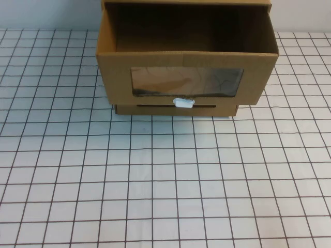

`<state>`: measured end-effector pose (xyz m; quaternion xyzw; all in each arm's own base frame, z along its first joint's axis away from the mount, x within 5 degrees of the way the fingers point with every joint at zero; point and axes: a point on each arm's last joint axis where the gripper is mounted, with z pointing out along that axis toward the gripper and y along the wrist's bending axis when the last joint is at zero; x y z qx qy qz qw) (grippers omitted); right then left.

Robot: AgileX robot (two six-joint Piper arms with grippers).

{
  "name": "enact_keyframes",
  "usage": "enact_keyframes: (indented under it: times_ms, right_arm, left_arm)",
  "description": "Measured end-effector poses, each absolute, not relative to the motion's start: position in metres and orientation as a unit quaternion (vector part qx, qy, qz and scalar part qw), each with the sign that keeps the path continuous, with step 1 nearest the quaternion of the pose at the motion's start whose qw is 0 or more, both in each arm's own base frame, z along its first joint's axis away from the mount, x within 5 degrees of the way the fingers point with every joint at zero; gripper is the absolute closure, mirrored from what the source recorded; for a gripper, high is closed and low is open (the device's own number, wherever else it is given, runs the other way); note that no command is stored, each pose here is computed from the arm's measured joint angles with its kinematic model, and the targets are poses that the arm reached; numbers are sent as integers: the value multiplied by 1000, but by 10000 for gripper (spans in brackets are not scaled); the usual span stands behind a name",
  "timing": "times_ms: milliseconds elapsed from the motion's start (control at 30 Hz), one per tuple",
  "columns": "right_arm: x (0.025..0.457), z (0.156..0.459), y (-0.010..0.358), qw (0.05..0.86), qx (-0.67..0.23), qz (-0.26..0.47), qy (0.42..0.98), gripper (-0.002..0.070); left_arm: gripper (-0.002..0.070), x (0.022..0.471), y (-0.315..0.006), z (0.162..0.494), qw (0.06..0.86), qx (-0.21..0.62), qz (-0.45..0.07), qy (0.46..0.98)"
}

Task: Close the shoe box

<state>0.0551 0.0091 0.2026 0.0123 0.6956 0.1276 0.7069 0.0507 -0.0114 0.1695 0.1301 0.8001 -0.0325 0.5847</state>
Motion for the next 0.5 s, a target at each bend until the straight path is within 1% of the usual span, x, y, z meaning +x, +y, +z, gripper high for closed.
enact_keyframes:
  times_ms: [100, 333, 500]
  right_arm:
    - [55, 197, 9, 691, 12, 126, 712, 693]
    - [53, 177, 10, 609, 8, 116, 785, 693]
    - [52, 174, 10, 596, 8, 114, 795, 693]
  left_arm:
    - [677, 51, -11, 169, 585, 130, -32, 800]
    - [677, 51, -11, 169, 585, 130, -32, 800]
    - [677, 51, -11, 169, 585, 130, -32, 800]
